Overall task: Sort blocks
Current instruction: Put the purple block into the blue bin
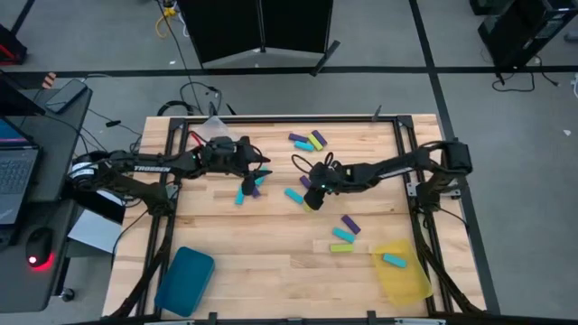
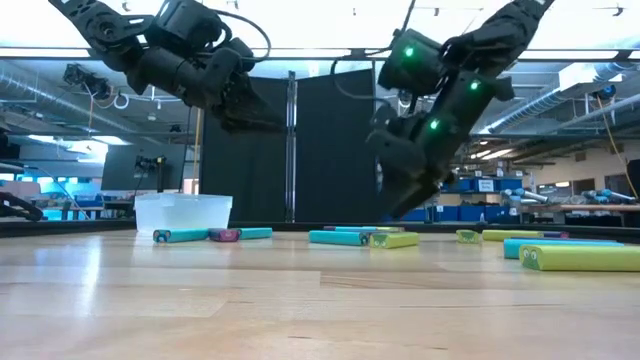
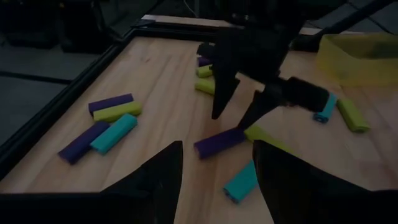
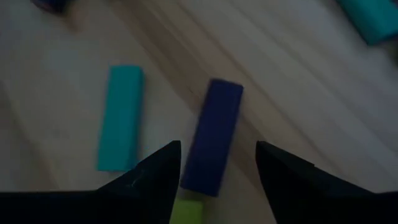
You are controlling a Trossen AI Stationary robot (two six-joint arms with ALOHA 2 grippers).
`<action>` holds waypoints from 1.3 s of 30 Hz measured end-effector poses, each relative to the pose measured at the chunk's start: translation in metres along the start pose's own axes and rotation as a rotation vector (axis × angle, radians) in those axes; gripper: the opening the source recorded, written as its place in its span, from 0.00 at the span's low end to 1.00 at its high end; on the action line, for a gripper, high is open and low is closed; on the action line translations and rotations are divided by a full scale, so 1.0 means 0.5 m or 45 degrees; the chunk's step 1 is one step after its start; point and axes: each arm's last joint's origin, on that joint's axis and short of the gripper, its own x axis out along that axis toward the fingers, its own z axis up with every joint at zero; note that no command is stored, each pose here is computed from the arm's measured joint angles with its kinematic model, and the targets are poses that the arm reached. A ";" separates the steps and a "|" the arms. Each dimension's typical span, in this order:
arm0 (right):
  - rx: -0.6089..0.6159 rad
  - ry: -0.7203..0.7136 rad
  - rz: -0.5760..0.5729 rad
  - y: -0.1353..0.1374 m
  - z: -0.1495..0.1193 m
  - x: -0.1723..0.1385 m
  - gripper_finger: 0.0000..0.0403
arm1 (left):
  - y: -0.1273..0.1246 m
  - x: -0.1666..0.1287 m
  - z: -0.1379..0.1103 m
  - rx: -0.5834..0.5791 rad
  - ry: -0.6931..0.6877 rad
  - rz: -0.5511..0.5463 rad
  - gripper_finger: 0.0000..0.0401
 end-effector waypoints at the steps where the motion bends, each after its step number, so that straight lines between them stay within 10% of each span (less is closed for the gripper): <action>1: 0.007 0.013 0.000 -0.001 -0.001 0.005 0.55 | 0.000 0.000 0.000 0.001 -0.002 0.000 0.50; 22: -0.046 0.111 0.005 -0.014 -0.013 0.051 0.44 | -0.007 0.001 0.001 -0.072 -0.008 -0.020 0.50; 26: -0.139 0.100 0.020 -0.015 -0.009 0.039 0.28 | -0.007 0.001 0.002 -0.235 -0.009 -0.020 0.50; 39: -0.479 -0.105 0.058 0.030 0.040 -0.028 0.28 | -0.007 0.005 -0.002 -0.713 0.015 -0.038 0.50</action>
